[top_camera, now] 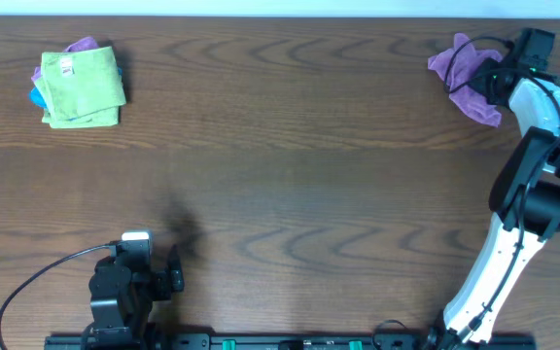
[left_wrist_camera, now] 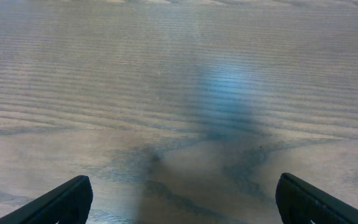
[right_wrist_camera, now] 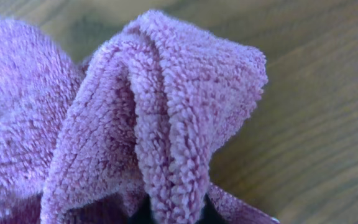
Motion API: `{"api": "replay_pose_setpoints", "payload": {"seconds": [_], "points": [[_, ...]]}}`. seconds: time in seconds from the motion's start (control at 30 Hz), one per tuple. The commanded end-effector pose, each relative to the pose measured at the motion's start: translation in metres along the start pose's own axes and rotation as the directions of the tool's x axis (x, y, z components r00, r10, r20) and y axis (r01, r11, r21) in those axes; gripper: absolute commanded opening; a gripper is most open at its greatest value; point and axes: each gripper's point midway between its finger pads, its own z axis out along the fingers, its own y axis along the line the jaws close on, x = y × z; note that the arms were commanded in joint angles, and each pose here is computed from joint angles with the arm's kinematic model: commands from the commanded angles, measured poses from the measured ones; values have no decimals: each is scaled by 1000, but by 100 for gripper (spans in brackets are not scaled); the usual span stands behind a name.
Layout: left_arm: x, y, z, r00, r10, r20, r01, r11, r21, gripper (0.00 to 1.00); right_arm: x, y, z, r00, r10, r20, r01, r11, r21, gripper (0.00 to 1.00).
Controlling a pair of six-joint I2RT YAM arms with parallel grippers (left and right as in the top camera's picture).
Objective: Fold the cloth
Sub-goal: 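Reach the right gripper to the crumpled purple cloth and grasp it, then lift the purple cloth with the right gripper and drag it toward center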
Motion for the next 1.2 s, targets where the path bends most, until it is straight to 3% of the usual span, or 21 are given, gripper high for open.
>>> {"api": "replay_pose_setpoints", "payload": {"seconds": [0.0,0.3,0.57,0.8,1.0,1.07,1.17], "points": [[14,-1,4,999,12,-43,-12,1000,3,95,-17,17,-34,999,-35,20,36,998,-57,1],[14,-1,4,999,12,-43,-12,1000,3,95,2,71,-173,972,-229,-55,223,969,-102,1],[14,-1,4,999,12,-43,-12,1000,3,95,53,122,-276,930,-351,-108,324,923,-205,1],[14,-1,4,999,12,-43,-12,1000,3,95,114,196,-303,849,-511,-137,429,816,-387,2],[14,-1,4,999,12,-43,-12,1000,3,95,133,274,-317,797,-603,43,543,684,-488,7],[14,-1,4,999,12,-43,-12,1000,3,95,143,300,-308,776,-626,80,573,645,-506,7],[14,-1,4,999,12,-43,-12,1000,3,95,160,310,-275,759,-650,32,572,644,-508,2]]}}
